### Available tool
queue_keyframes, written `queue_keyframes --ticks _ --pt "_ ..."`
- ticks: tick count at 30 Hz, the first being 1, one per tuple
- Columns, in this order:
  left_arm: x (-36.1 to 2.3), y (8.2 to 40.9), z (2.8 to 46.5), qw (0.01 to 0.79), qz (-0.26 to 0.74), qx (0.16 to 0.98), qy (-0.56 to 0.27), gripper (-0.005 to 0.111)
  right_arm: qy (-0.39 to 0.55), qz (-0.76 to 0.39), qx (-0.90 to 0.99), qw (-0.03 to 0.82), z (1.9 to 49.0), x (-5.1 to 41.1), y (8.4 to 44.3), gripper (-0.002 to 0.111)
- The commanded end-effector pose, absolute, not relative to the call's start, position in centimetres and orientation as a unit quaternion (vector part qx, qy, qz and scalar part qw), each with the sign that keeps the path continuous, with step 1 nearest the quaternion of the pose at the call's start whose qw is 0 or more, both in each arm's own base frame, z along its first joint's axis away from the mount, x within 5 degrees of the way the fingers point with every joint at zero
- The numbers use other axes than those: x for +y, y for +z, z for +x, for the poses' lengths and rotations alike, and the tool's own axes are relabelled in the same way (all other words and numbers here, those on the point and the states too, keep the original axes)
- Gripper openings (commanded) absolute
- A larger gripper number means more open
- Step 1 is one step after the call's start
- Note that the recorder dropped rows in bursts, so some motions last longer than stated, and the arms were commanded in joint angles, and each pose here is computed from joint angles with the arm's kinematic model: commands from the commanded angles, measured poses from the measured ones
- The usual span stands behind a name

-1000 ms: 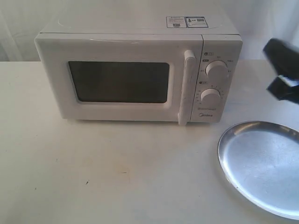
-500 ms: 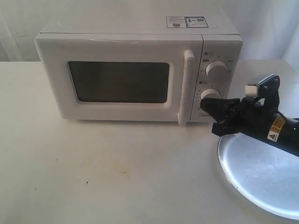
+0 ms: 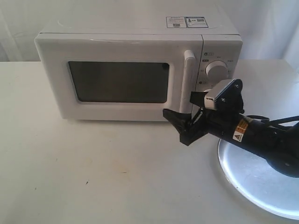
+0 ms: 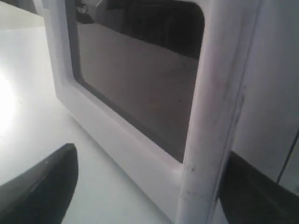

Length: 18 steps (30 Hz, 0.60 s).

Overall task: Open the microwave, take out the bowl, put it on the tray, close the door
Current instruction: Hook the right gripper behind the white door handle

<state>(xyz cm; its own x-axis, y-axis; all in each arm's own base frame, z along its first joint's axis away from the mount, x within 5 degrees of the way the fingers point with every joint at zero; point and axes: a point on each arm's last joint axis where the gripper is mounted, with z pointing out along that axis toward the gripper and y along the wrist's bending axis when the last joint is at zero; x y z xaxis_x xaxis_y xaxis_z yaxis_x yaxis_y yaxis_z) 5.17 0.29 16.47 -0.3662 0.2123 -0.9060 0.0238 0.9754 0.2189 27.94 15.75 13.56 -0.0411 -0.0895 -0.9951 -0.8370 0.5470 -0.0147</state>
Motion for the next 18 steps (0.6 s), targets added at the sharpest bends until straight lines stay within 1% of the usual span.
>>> queue_keyframes --ticks 1,4,5,6,9,11,14,15,18 --pt "0.3 16.6 5.2 0.562 0.071 0.82 0.082 0.0 0.289 -0.352 0.631 0.628 28.3 16.5 14.2 0.068" --pt "0.3 16.6 5.2 0.562 0.071 0.82 0.082 0.0 0.3 -0.362 0.62 0.629 28.2 17.4 14.6 0.054" --pt "0.3 16.6 5.2 0.562 0.071 0.82 0.082 0.0 0.298 -0.372 0.621 0.622 28.2 17.8 14.6 0.046" --pt "0.3 16.6 5.2 0.562 0.071 0.82 0.082 0.0 0.293 -0.385 0.627 0.61 28.3 18.2 14.4 0.036" --pt "0.3 16.6 5.2 0.562 0.071 0.82 0.082 0.0 0.285 -0.413 0.634 0.588 28.1 19.3 14.1 0.0" --pt "0.3 16.6 5.2 0.562 0.071 0.82 0.082 0.0 0.294 -0.44 0.611 0.589 27.5 20.0 14.2 0.0" --pt "0.3 16.6 5.2 0.562 0.071 0.82 0.082 0.0 0.318 -0.519 0.528 0.592 25.9 20.8 14.6 0.0" --pt "0.3 16.6 5.2 0.562 0.071 0.82 0.082 0.0 0.338 -0.538 0.499 0.589 25.3 21.0 14.8 0.0" --pt "0.3 16.6 5.2 0.562 0.071 0.82 0.082 0.0 0.354 -0.583 0.469 0.561 24.3 21.1 14.4 0.0"
